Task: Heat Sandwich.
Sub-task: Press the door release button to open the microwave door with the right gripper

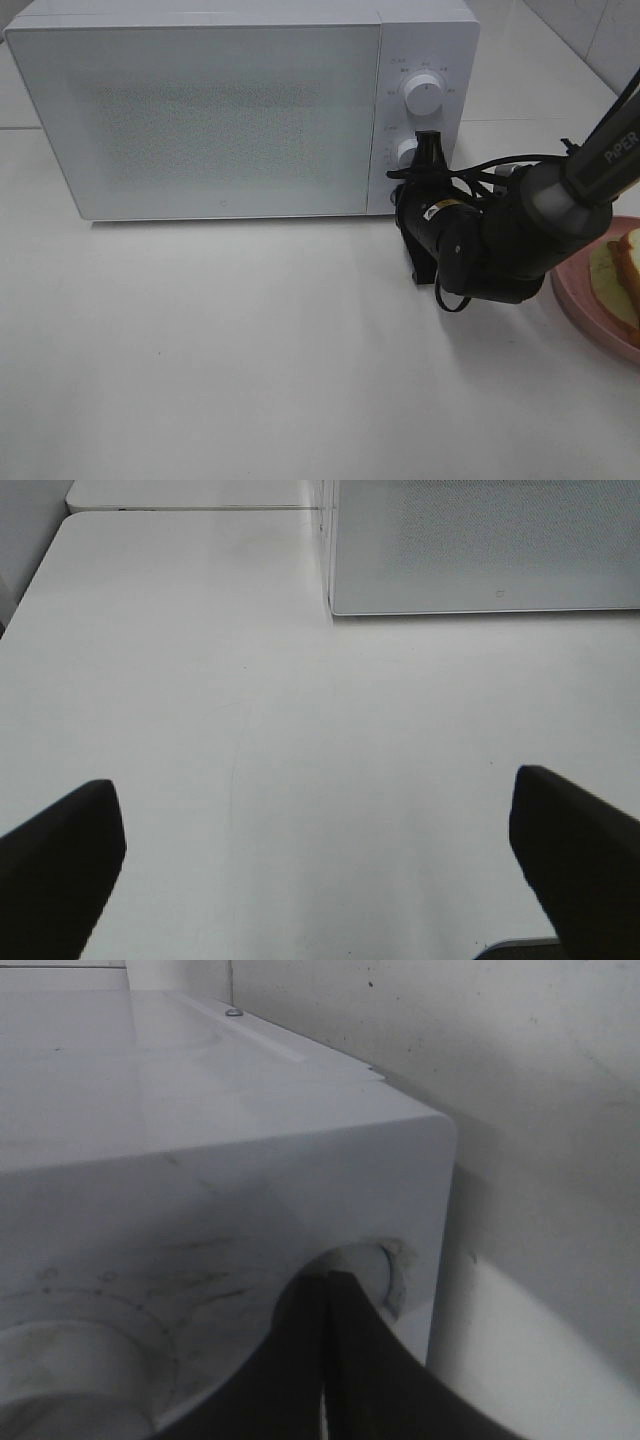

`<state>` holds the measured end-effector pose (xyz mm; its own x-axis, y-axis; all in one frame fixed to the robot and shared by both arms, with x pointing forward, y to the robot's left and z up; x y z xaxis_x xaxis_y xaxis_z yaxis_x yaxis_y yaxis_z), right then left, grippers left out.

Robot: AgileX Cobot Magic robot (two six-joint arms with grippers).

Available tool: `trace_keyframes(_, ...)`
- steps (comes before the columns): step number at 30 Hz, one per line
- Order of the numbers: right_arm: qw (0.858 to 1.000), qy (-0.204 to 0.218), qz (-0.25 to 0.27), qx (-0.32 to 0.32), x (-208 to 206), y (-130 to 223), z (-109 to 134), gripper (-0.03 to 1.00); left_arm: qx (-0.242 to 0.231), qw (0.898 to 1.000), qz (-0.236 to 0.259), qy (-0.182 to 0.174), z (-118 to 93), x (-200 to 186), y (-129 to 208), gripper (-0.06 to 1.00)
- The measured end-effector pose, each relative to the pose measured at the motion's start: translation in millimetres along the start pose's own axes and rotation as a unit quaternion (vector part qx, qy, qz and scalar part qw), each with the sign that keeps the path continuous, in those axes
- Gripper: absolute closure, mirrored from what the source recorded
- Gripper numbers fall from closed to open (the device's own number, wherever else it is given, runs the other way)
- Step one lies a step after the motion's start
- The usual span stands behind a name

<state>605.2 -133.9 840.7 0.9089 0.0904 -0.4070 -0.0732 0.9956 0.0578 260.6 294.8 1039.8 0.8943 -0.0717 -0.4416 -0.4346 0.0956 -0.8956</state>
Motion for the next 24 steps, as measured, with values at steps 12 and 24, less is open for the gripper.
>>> trace_keyframes(12, 1.000, 0.015, -0.014, 0.011, 13.8, -0.3, -1.7, 0.95, 0.000, 1.000, 0.000, 0.000, 0.0, 0.0, 0.0, -0.04)
trace_keyframes(24, 1.000, 0.014, -0.017, 0.014, 14.1, -0.9, -1.3, 0.95, 0.000, 1.000, 0.000, 0.000, 0.0, 0.0, 0.0, -0.04)
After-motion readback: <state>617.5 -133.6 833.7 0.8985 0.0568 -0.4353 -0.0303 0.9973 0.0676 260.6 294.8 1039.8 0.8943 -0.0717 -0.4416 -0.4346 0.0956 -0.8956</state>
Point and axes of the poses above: a point on each arm's last joint axis where the gripper is mounted, x pointing out along that axis toward the gripper, z along the wrist's bending axis when the last joint is at zero, y = z × x, the point moved 3 cm from there along x, pointing out along that axis toward the gripper, and after that the axes turned 5 degrees about x, right-handed, at the moved point
